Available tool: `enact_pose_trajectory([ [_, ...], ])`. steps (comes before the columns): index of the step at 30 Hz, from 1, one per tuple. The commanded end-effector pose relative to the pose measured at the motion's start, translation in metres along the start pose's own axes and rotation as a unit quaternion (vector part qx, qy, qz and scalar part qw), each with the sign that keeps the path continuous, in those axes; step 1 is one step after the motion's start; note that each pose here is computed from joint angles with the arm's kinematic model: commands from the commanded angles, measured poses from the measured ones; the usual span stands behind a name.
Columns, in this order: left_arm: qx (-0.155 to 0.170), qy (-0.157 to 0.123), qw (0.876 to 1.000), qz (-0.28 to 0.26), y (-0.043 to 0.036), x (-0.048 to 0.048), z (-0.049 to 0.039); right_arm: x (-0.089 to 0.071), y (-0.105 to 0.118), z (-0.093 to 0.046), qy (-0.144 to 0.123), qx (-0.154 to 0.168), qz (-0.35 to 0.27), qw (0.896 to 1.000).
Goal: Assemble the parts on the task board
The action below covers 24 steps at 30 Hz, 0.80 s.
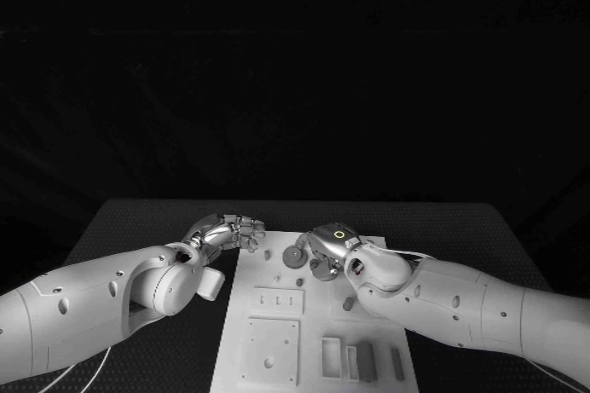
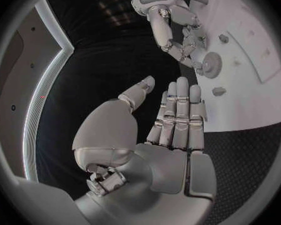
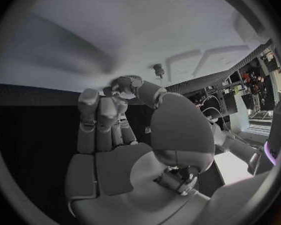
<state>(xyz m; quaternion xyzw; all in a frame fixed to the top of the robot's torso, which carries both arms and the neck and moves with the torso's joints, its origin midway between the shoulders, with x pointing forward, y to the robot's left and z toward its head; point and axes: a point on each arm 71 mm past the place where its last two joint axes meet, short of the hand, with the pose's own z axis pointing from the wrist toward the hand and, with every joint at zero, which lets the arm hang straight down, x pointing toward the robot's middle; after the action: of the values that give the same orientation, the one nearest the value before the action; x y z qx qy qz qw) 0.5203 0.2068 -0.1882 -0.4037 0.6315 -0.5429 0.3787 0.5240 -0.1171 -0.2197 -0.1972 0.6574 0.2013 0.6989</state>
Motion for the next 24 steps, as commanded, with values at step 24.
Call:
enact_pose_trajectory([
  [24,0.013,-0.004,1.0,0.01,-0.0016,-0.0115,0.0011,-0.046,-0.116,-0.065,-0.045,0.063,0.252,0.965],
])
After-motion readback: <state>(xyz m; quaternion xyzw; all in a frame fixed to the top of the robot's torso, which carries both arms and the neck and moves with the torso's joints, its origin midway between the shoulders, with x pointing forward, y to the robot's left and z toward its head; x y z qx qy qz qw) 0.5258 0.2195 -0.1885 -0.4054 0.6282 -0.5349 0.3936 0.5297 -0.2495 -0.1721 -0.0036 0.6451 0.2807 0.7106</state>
